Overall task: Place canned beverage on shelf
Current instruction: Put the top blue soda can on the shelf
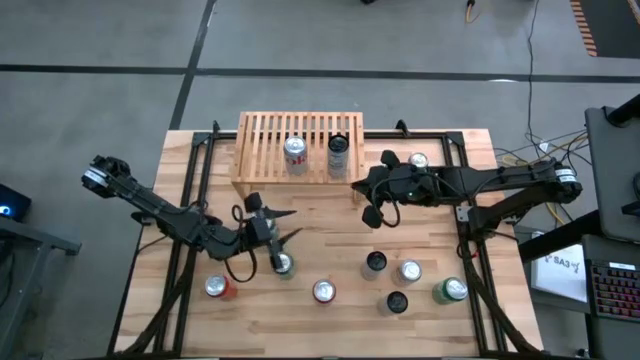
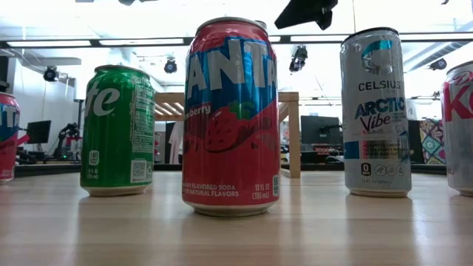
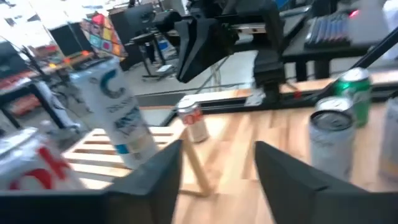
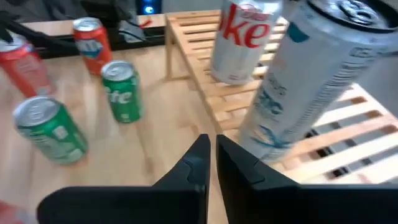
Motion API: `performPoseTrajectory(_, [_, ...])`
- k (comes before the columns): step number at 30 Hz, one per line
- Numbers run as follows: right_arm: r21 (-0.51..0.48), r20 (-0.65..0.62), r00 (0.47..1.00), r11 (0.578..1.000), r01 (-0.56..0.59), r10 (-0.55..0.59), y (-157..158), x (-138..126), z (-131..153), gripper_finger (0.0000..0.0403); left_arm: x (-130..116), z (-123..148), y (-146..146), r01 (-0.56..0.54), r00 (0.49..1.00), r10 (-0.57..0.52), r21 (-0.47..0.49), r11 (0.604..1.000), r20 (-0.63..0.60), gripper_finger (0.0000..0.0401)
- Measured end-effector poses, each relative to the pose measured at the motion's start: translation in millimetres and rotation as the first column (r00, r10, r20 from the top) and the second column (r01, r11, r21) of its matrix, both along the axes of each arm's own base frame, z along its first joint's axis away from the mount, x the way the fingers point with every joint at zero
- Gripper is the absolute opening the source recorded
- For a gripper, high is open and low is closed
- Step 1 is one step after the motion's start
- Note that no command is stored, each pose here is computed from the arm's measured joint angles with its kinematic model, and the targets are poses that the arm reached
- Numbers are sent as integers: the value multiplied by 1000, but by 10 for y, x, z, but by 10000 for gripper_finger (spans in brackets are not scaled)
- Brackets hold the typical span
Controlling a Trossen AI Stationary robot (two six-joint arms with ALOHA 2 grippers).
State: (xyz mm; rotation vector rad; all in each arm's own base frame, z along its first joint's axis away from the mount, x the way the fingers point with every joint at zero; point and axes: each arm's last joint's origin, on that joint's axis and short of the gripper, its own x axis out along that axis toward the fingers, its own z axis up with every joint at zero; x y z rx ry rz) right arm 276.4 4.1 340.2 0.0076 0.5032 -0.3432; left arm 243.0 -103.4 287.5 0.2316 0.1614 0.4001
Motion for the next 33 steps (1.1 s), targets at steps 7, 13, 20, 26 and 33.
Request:
performPoseTrajectory(7, [-42, 0, 995, 994, 104, -104, -237, -6, 7, 9, -144, 87, 118, -77, 996, 80, 79, 994, -45, 17])
performPoseTrajectory(13, [-4, -3, 998, 998, 59, -59, -474, 68, -47, 9, -282, 133, 192, -82, 996, 83, 57, 995, -20, 21])
performPoseTrajectory(20, [-21, 29, 999, 1000, 17, -17, -596, 259, -140, 9, -343, 80, 224, -88, 996, 88, 22, 996, -6, 2])
performPoseTrajectory(26, [-25, 43, 998, 999, 41, -39, -675, 305, -170, 9, -335, 50, 220, -89, 996, 89, 22, 996, -13, 2])
performPoseTrajectory(33, [-24, 26, 997, 997, 73, -73, -782, 331, -229, 9, -339, 57, 223, -90, 996, 90, 25, 996, -11, 0])
